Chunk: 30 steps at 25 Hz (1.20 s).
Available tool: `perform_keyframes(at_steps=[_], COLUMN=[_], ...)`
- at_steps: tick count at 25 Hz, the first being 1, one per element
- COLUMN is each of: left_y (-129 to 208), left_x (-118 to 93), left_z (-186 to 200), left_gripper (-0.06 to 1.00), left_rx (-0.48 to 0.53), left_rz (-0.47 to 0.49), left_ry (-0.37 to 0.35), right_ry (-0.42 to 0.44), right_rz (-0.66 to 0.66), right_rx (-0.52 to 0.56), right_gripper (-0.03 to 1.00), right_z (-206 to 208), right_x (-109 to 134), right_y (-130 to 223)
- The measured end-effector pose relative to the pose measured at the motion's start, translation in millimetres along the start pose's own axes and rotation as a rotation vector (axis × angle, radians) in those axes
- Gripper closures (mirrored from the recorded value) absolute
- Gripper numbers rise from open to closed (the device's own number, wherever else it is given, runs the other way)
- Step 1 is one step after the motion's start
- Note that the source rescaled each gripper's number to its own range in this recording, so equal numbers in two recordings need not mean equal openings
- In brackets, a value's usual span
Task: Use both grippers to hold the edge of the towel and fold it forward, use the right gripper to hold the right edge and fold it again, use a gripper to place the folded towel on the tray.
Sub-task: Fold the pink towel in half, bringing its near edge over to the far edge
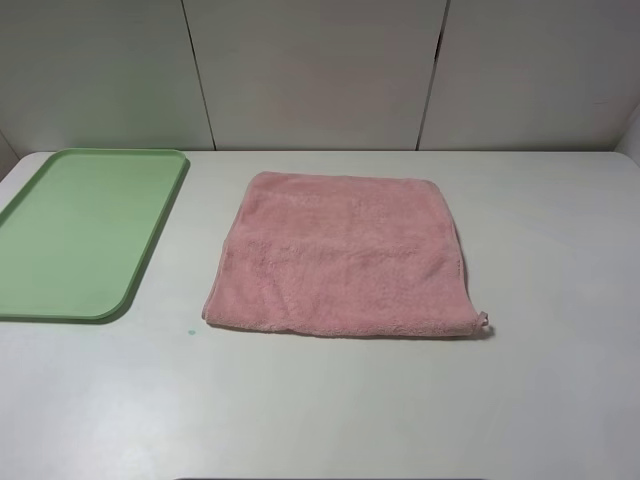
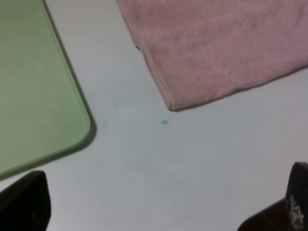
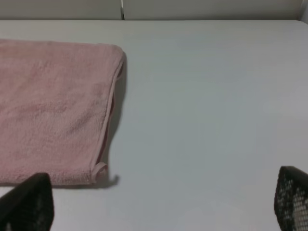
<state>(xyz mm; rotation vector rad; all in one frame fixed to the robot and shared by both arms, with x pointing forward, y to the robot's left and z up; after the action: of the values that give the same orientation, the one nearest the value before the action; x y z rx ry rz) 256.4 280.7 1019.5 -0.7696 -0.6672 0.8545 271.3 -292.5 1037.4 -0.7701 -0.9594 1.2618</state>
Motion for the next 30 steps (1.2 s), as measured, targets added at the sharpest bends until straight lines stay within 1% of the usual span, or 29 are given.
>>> perform_keyframes(at_steps=[30], left_y=[0.0], left_x=[0.0], left_z=[0.0], left_gripper=[-0.04], left_rx=[0.000], left_rz=[0.000], left_ry=[0.000], right_ry=[0.000], right_rz=[0.000], right_rx=[0.000], right_gripper=[-0.03], right_z=[0.0], right_x=[0.0], right_y=[0.0])
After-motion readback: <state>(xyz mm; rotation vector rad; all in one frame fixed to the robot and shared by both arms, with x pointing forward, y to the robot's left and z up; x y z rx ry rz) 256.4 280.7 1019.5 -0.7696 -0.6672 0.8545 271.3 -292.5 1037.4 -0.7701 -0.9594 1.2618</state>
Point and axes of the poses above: a point on each arm's last joint axis where the gripper is mounted, z pointing back along that axis away from the gripper, x along the wrist's bending axis when the last joint is at zero, y = z × x, the point moved 4 cm from there along -z, pointing out along that axis toward the gripper, and after that the axes turned 12 degrees about -z, right-handed, at the moved point
